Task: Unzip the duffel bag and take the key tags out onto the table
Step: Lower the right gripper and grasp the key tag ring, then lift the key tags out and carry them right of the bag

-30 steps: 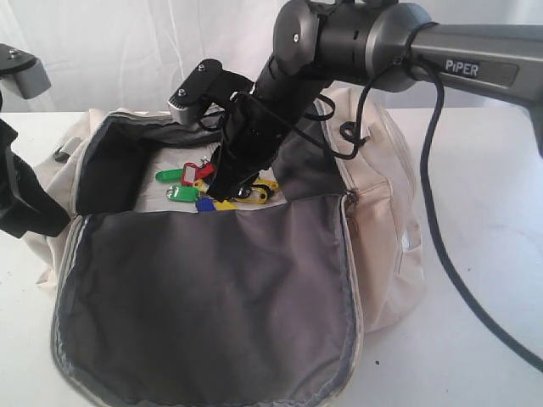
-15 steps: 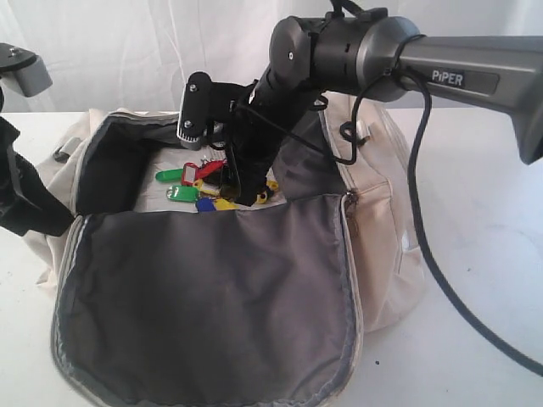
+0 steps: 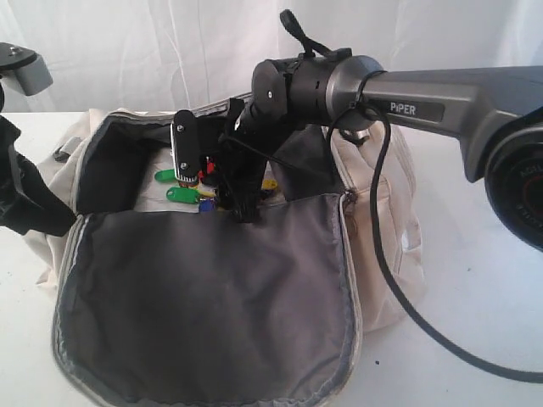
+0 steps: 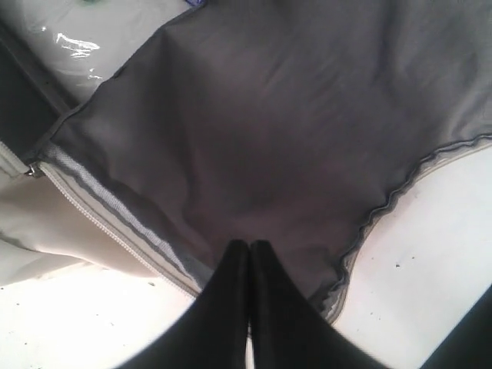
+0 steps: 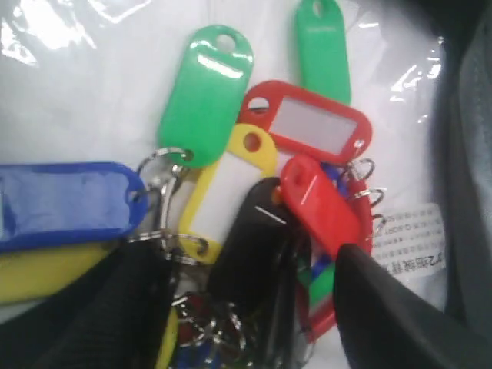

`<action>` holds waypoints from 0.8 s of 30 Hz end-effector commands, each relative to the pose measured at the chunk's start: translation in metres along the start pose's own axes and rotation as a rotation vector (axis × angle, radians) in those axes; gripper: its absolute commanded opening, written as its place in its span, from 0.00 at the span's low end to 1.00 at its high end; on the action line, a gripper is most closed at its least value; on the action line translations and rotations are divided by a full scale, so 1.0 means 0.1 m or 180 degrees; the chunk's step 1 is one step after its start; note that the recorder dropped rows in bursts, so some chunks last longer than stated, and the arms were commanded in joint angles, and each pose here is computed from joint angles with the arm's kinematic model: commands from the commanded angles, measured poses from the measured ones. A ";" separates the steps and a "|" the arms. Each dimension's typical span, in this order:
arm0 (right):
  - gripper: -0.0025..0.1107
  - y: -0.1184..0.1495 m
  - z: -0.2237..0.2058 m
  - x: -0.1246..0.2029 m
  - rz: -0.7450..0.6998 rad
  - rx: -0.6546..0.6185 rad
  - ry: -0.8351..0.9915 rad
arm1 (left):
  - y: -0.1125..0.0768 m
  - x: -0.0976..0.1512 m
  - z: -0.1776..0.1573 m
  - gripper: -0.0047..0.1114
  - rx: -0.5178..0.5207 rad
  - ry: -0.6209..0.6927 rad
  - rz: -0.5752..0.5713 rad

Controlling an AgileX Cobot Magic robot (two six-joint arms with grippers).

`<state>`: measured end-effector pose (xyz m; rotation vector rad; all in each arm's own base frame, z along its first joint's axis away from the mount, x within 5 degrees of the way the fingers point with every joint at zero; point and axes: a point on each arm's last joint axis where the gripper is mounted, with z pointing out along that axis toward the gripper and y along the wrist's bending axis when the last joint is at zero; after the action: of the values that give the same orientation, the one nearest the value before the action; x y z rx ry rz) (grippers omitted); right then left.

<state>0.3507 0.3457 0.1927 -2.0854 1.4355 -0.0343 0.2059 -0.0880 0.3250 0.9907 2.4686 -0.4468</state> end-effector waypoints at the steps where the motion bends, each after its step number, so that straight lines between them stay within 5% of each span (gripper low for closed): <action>1: 0.35 0.14 0.18 0.07 0.0230 -0.0253 0.0163 | -0.05 0.02 0.00 0.04 0.0090 0.0016 -0.0013; 5: 0.02 0.17 0.17 0.07 0.0721 -0.0336 0.0227 | -0.06 0.01 0.00 0.04 0.0116 -0.0002 -0.0007; 11: 0.02 0.08 -0.03 0.05 0.1270 -0.0151 0.0294 | -0.06 0.01 0.00 0.04 0.0124 -0.0008 -0.0014; 24: 0.02 -0.16 -0.87 -0.14 0.1634 0.0238 0.0021 | -0.10 0.00 0.00 0.04 0.0208 -0.0024 0.0033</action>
<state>0.3320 0.3284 0.2628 -1.6362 1.8828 0.1057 0.2044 -0.0915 0.3260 1.0002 2.4547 -0.4924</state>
